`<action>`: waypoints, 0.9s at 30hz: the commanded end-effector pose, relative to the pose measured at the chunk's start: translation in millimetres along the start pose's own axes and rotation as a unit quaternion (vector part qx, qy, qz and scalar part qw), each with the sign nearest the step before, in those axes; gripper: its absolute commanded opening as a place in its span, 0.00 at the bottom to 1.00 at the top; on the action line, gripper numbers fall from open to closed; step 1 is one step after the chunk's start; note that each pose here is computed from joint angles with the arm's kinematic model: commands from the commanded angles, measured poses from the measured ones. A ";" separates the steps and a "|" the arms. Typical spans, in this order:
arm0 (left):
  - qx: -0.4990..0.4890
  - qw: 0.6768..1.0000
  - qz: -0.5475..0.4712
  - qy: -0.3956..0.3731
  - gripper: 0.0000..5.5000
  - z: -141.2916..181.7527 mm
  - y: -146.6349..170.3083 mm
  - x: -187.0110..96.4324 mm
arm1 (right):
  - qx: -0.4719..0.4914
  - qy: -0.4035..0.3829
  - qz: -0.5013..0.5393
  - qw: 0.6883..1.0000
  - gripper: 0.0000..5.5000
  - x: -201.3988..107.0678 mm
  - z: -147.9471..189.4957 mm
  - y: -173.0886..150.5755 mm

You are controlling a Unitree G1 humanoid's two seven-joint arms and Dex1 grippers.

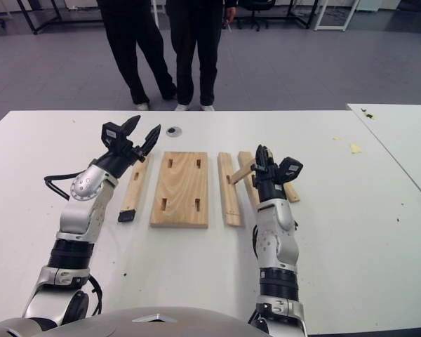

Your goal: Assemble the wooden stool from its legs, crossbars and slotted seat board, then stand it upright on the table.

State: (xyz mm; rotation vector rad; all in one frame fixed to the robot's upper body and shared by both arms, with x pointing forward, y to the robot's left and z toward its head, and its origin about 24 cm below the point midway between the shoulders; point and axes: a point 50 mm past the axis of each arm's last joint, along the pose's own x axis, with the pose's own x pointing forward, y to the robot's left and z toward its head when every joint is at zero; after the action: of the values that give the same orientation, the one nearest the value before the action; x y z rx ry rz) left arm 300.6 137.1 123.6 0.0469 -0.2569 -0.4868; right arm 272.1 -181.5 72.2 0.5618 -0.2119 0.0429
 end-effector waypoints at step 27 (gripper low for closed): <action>0.045 0.998 -0.018 0.030 0.57 -9.5 -5.9 -2.6 | -0.227 0.137 0.073 0.962 0.08 -18.7 -56.1 12.8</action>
State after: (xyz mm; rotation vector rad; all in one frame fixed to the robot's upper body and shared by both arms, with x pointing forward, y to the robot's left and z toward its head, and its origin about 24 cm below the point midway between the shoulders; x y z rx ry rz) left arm 298.2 132.1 117.7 0.1201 -0.2350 -0.5081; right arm 273.9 -139.1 60.2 0.1140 -0.1452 0.2132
